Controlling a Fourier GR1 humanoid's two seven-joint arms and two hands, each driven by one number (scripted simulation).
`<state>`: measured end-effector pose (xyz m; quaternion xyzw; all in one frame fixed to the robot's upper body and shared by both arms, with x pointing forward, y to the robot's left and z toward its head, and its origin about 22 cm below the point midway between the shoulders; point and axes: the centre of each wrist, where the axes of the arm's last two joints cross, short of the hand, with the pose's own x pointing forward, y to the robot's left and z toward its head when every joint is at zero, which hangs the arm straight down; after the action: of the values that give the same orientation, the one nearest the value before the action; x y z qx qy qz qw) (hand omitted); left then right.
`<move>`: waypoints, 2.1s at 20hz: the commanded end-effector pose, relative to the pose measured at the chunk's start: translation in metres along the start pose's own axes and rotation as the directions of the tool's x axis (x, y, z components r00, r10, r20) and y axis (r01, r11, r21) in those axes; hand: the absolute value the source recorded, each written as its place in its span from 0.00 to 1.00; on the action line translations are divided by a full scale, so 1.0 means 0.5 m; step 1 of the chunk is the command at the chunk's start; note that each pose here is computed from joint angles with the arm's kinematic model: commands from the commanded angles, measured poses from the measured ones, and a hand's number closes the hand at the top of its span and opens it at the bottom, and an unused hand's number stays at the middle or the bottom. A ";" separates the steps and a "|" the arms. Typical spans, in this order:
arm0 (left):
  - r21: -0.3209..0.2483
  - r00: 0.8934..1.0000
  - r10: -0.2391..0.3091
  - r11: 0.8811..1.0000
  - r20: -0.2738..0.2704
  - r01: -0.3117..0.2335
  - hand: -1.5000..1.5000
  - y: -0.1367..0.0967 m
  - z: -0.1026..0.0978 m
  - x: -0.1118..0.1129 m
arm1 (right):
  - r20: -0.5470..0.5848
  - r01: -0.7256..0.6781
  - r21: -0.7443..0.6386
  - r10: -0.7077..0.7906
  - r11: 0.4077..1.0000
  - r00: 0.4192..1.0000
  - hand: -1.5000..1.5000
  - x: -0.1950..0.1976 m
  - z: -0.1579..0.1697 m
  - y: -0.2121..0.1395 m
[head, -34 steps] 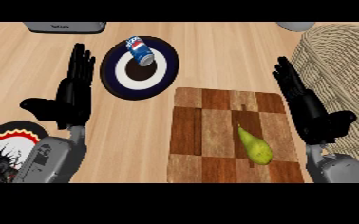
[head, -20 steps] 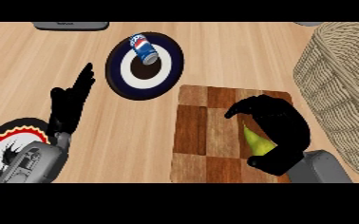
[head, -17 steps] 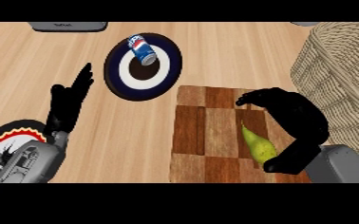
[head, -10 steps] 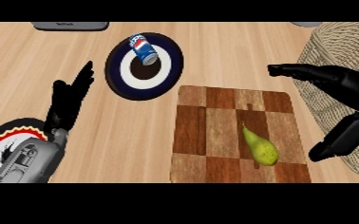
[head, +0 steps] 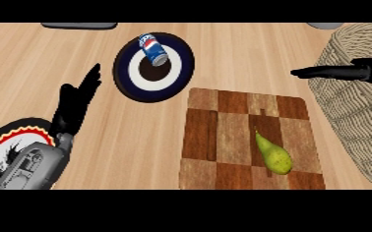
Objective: Pick the pear from the cutting board and place it in the basket
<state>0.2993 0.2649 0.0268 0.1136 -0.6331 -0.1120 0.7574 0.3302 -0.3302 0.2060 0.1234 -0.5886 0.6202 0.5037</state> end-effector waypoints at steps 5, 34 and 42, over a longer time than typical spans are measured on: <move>0.008 1.000 0.002 1.000 -0.007 -0.002 0.50 0.027 0.005 0.002 | 0.051 0.054 0.192 -0.065 0.980 0.997 0.00 -0.040 -0.007 0.000; 0.030 1.000 0.005 1.000 -0.016 -0.005 0.50 -0.009 -0.008 0.018 | 0.036 0.029 0.119 -0.033 0.993 0.999 0.00 -0.202 -0.113 0.138; 0.038 1.000 0.002 0.999 -0.009 -0.002 0.50 0.012 -0.003 0.004 | 0.061 0.021 0.132 -0.030 0.991 0.998 0.00 -0.188 -0.192 0.172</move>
<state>0.2961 0.2753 0.0316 0.1194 -0.6285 -0.0989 0.7622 0.3474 -0.2785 0.0565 0.1263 -0.5688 0.6446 0.4949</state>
